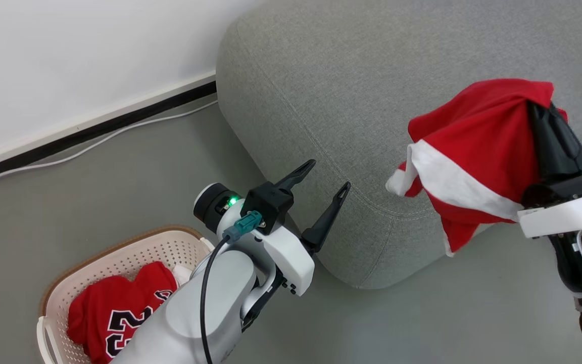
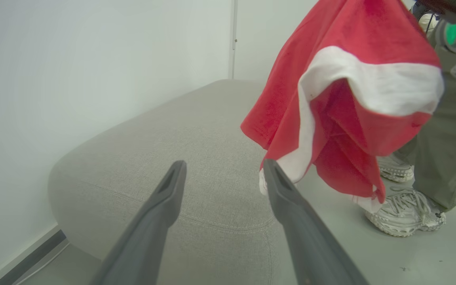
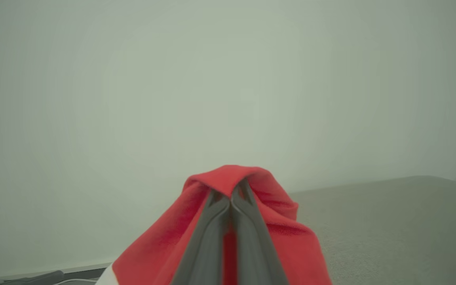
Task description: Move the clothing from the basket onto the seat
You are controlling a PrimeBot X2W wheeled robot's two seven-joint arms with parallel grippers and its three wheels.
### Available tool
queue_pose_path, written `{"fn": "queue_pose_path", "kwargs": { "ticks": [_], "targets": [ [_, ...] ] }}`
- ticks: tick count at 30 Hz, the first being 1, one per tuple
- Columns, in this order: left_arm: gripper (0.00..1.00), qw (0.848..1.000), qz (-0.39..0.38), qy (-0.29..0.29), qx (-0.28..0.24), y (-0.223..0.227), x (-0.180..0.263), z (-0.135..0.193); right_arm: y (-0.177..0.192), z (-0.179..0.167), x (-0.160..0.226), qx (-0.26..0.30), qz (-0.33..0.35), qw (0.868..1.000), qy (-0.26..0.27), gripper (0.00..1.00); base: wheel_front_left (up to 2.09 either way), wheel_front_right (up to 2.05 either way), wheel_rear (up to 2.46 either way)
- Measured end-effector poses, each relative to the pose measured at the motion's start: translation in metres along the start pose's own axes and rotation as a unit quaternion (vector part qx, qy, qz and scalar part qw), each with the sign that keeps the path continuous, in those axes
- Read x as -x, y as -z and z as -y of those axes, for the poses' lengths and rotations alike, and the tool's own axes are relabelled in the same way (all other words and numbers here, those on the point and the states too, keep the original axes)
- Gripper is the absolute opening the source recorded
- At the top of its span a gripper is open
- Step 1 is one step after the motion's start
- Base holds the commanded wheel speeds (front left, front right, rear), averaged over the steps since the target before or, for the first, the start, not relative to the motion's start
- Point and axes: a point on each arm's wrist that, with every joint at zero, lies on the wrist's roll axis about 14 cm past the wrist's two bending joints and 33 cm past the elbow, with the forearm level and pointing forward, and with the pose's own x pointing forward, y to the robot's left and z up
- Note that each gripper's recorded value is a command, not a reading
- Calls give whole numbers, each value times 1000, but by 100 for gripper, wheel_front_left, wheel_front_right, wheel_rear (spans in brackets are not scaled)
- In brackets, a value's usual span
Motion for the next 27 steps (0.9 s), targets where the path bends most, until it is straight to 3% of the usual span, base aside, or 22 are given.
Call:
{"fn": "queue_pose_path", "kwargs": {
  "ticks": [13, 20, 27],
  "targets": [
    [100, 1000, 29, 1, 4, 1, -12, -23, -32, 67, -69, 89, 34, 993, 66, 0, 0, 0, 0],
    [100, 999, 49, -3, 4, 2, -16, -49, -27, 105, -115, 130, 33, 985, 109, 0, 0, 0, 0],
    [100, 999, 51, -10, 2, 16, -16, -73, 2, 116, -159, 149, 17, 982, 118, 0, 0, 0, 0]
  ]
}}
